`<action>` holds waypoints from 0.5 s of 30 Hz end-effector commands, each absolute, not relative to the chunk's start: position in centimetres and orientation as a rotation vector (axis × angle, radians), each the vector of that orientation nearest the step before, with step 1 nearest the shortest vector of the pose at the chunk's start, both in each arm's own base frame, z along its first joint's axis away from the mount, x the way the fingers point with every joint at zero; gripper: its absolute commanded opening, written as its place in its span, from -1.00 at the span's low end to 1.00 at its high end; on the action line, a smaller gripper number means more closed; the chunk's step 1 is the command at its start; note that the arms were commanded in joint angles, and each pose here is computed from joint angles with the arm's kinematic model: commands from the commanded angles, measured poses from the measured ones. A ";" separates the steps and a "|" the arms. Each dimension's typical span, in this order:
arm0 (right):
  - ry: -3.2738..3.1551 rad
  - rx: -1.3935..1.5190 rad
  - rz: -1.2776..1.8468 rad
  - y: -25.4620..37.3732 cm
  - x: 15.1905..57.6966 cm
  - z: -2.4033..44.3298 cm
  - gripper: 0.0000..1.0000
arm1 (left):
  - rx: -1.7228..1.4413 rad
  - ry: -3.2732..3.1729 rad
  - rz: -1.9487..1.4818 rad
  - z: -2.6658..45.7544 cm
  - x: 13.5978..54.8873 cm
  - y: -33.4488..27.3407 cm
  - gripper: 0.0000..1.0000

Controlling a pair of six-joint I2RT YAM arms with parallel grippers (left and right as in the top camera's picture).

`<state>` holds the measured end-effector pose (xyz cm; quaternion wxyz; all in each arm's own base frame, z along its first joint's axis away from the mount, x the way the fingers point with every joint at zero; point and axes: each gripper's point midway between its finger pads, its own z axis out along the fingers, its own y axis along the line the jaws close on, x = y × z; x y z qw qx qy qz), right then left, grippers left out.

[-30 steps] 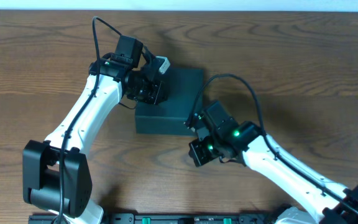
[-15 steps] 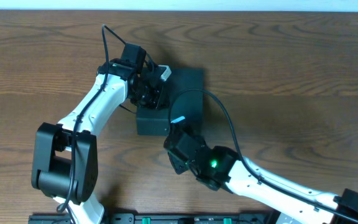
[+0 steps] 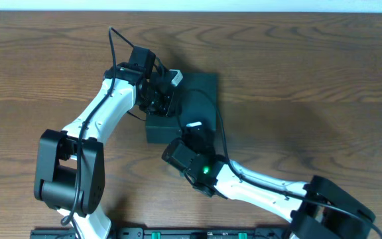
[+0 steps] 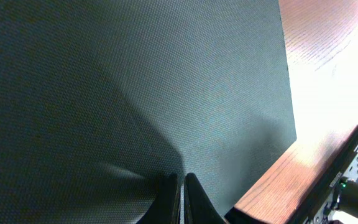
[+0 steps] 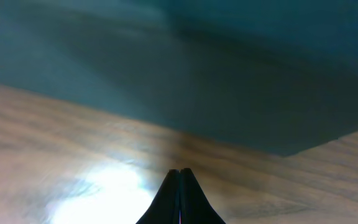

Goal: Pack container

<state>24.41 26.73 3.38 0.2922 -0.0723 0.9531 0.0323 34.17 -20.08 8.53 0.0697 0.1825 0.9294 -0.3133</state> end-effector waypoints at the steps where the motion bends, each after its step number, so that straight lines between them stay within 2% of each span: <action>1: 2.442 -0.029 0.017 25.4 25.8 4.2 -0.97 | 0.558 2.864 -0.889 6.2 33.8 -19.5 -0.88; 15: 2.376 0.065 -0.059 24.3 28.3 2.5 -0.96 | 0.559 2.858 -0.910 6.4 33.8 -19.7 -0.89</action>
